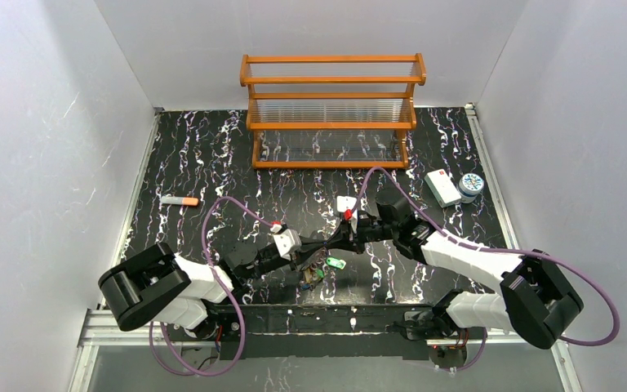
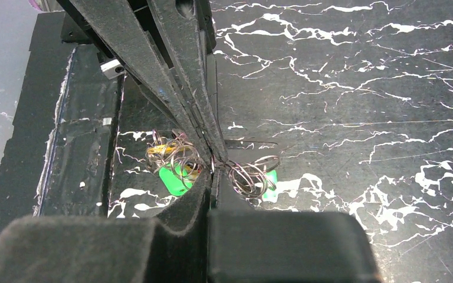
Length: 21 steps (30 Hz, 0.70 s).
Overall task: Put the keys on the keyring
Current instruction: Adjust the key on the keyring.
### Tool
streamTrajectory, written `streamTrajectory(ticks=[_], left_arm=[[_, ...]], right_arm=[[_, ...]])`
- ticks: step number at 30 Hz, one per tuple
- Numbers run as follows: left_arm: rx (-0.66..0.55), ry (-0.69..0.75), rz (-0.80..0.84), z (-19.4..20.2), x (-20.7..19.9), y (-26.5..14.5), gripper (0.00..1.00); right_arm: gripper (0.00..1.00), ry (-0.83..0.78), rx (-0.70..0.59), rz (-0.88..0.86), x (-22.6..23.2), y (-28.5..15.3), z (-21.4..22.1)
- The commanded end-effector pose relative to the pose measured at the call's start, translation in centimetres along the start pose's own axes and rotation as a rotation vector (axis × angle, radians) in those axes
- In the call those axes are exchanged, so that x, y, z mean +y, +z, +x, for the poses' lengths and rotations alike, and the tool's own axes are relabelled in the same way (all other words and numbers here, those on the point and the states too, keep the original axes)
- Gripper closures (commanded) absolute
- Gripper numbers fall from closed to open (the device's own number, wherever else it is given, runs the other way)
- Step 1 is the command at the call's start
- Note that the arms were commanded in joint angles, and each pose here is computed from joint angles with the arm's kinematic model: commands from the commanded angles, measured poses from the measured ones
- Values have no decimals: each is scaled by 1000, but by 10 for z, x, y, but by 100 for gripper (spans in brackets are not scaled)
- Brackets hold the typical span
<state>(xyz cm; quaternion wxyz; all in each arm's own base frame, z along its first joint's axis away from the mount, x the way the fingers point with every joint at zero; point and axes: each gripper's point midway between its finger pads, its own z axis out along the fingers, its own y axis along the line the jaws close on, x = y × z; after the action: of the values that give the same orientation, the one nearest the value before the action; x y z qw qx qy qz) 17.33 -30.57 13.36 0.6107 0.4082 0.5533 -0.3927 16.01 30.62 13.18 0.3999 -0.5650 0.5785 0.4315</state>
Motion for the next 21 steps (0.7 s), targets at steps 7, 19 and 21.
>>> streamTrajectory(ticks=[7, 19, 21], left_arm=[[-46, 44, -74, -13, 11, -10, 79], [140, 149, -94, 23, 20, -20, 62], [163, 161, -72, 28, 18, -18, 63]], right_arm=[[99, 7, 117, 12, -7, -1, 19], [99, 107, 484, 1, -12, -16, 73], [99, 119, 537, -7, -11, -16, 80]])
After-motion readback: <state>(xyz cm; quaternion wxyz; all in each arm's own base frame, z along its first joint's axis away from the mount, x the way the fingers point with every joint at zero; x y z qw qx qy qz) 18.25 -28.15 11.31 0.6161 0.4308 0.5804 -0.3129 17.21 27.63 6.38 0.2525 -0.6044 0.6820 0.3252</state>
